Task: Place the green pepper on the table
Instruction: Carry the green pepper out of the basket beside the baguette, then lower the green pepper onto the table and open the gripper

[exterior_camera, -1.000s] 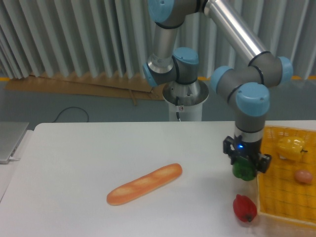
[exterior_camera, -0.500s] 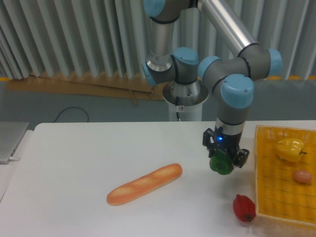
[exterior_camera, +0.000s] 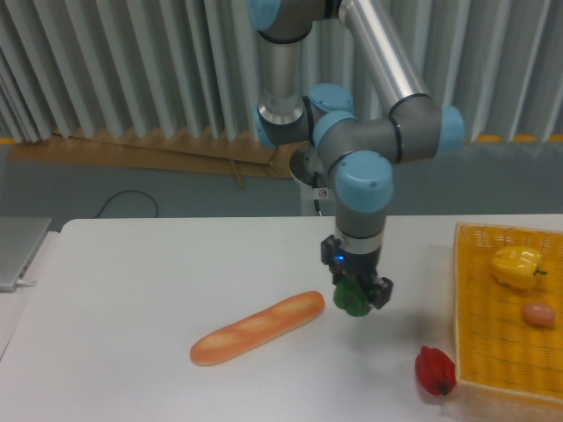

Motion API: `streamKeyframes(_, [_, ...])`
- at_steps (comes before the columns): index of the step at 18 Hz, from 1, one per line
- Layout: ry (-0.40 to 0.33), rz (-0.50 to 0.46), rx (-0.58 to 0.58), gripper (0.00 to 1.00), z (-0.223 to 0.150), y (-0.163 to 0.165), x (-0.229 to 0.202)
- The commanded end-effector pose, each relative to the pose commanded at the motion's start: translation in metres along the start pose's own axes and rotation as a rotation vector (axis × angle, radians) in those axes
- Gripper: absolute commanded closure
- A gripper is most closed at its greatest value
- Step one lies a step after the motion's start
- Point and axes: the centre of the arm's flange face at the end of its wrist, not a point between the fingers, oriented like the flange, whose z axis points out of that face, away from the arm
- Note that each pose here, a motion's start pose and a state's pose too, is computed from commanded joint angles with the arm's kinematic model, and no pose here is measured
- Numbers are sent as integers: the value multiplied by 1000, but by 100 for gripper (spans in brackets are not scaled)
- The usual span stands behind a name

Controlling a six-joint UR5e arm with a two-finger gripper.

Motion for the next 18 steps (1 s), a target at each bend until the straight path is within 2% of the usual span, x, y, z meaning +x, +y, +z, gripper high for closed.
streamKeyframes(8, [9,29,-20,27,14,-28,23])
streamKeyframes(12, [-24,68,-71,27,13,-43,44])
streamKeyframes(18, [-35,32,-63,27,25,-45,20])
